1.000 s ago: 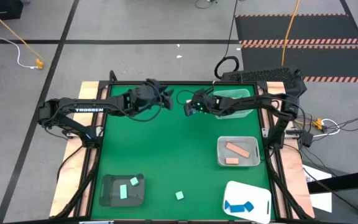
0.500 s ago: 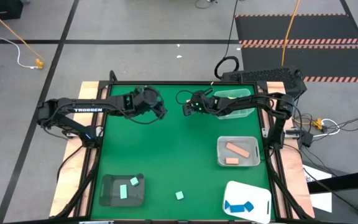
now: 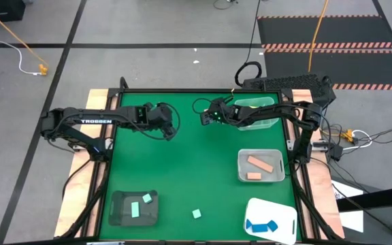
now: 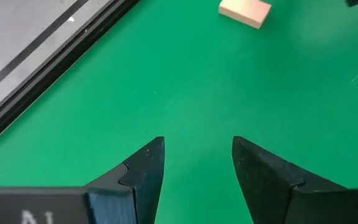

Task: Sort & place blocks by color
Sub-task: Put the pink block into the gray bin, then put the light blue block into the black bin

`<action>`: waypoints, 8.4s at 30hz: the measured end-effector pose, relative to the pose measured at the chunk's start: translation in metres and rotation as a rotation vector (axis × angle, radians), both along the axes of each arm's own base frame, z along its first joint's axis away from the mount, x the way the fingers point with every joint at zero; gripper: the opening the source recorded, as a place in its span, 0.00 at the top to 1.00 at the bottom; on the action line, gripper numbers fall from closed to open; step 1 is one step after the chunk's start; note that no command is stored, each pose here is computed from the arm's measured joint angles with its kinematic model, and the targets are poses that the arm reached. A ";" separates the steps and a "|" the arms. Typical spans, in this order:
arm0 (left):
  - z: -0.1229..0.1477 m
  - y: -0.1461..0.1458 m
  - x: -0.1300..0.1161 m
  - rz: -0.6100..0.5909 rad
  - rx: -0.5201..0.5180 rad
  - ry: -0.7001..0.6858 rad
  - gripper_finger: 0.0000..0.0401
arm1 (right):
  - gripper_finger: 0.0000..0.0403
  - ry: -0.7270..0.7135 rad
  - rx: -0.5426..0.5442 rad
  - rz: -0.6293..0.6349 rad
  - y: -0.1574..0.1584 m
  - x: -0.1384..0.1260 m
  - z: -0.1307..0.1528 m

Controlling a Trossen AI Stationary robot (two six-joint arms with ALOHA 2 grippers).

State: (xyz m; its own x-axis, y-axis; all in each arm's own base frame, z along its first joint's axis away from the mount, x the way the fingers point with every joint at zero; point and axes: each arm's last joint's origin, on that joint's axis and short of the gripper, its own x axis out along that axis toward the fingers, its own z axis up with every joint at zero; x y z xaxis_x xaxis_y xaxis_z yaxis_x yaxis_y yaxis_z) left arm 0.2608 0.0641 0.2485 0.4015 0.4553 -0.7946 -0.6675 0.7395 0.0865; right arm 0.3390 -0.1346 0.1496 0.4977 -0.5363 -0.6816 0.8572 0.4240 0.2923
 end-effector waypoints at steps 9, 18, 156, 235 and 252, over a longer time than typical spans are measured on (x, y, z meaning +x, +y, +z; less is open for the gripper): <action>0.001 0.000 0.001 0.000 0.003 -0.016 0.52 | 0.40 -0.008 -0.008 0.037 0.012 0.012 -0.015; 0.001 0.000 0.002 0.000 0.004 -0.017 0.52 | 0.40 0.137 -0.122 0.074 0.017 0.015 -0.035; -0.105 -0.268 0.063 -1.124 0.008 -0.267 0.52 | 0.37 -0.238 0.027 1.087 0.208 -0.123 0.131; -0.142 -0.264 0.091 -0.880 -0.119 -0.337 0.98 | 0.37 -0.239 0.028 1.087 0.208 -0.123 0.131; -0.125 -0.259 0.101 -0.838 -0.207 -0.484 0.78 | 0.37 -0.238 0.028 1.087 0.208 -0.123 0.131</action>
